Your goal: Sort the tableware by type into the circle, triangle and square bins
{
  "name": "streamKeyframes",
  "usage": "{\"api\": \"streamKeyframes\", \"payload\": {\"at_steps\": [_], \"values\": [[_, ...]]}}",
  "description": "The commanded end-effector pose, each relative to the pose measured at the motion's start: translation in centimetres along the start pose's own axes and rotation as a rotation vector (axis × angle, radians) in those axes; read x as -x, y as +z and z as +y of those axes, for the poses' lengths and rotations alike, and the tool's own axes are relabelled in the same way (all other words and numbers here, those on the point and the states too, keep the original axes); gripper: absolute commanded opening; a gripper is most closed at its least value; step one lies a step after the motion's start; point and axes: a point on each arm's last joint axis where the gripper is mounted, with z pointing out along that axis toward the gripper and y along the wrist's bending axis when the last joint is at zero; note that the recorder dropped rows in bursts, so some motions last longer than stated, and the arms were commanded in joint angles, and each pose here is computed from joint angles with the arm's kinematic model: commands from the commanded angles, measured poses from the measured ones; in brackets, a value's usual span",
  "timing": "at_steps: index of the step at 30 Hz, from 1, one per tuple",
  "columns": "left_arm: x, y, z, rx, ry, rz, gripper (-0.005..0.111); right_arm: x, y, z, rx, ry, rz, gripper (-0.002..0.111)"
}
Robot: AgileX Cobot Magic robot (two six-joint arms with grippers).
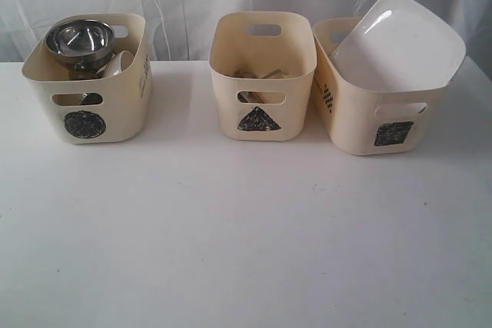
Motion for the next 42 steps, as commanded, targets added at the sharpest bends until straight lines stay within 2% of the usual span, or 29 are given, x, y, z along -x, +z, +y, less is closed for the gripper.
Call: {"api": "streamKeyframes", "payload": {"at_steps": [1, 6, 42], "values": [[-0.4, 0.1, 0.0, -0.002, 0.000, 0.023, 0.000, -1.3, -0.1, -0.1, -0.021, -0.037, 0.128, 0.000], [-0.4, 0.1, 0.0, -0.002, 0.000, 0.023, 0.000, -3.1, -0.5, -0.2, -0.049, 0.070, 0.320, 0.000], [-0.4, 0.1, 0.0, -0.002, 0.000, 0.023, 0.000, -3.0, -0.5, -0.2, -0.049, 0.072, 0.318, 0.000]]}}
